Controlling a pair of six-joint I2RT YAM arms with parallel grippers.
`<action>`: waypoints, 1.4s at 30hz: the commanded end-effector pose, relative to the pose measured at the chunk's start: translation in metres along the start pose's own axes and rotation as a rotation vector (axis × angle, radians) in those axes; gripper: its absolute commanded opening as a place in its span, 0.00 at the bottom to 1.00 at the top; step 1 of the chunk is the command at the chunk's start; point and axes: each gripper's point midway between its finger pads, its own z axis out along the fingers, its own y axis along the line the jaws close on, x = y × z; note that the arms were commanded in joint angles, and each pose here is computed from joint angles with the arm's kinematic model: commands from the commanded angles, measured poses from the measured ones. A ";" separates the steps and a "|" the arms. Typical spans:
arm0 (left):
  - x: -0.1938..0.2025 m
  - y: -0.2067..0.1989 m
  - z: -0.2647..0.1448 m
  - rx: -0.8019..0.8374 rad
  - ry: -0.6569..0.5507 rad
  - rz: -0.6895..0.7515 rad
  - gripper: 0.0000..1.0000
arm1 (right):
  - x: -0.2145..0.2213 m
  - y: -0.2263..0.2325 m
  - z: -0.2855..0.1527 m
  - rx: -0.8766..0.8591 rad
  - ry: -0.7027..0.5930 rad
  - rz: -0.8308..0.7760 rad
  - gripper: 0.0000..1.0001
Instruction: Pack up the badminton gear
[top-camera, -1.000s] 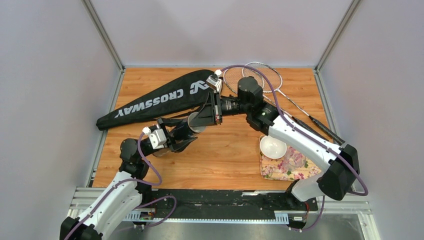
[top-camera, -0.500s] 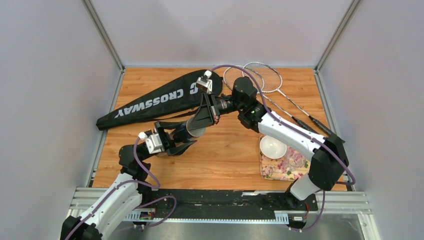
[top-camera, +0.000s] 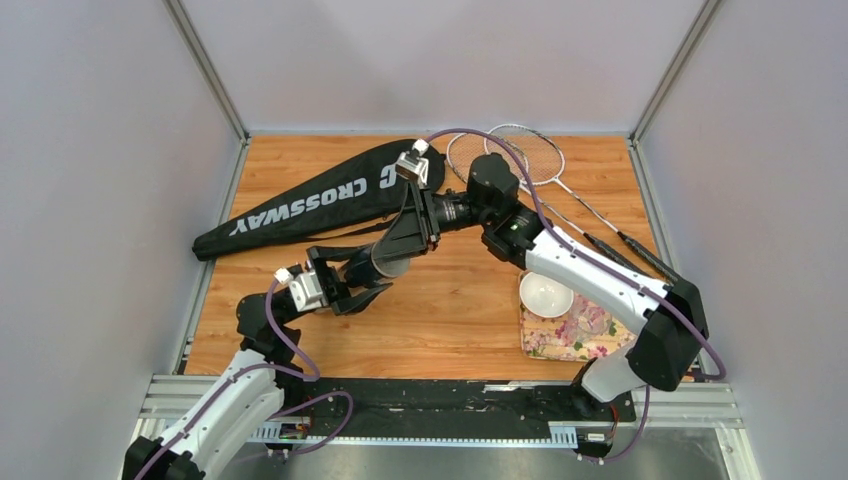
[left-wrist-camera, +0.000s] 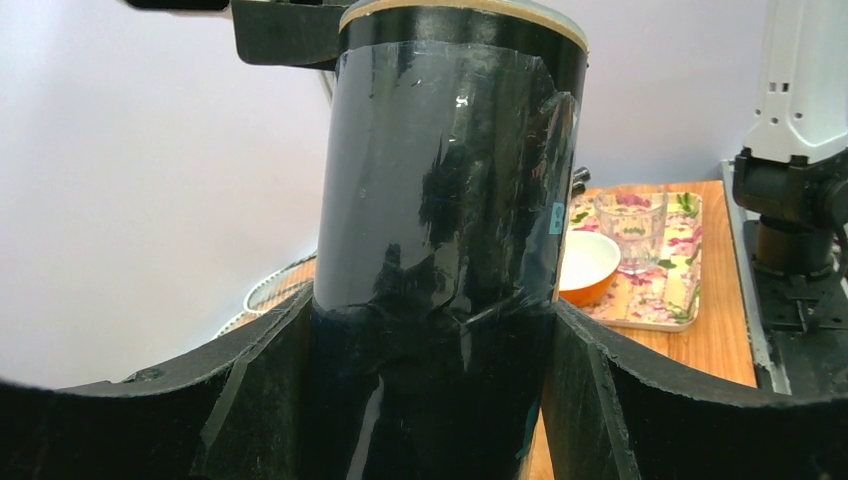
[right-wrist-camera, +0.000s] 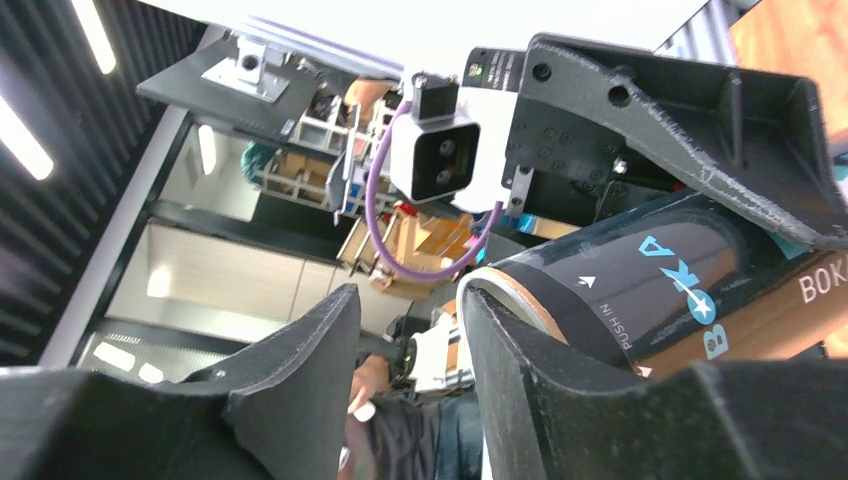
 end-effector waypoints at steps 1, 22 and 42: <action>-0.019 -0.011 0.009 0.035 -0.046 -0.103 0.02 | -0.006 -0.113 -0.005 0.434 -0.122 0.078 0.54; 0.010 0.019 0.008 -0.113 0.080 -0.103 0.02 | -0.022 -0.034 -0.026 0.489 -0.240 -0.272 0.00; 0.020 0.022 0.007 -0.126 0.122 -0.118 0.02 | 0.008 -0.104 -0.027 0.679 -0.214 -0.202 0.00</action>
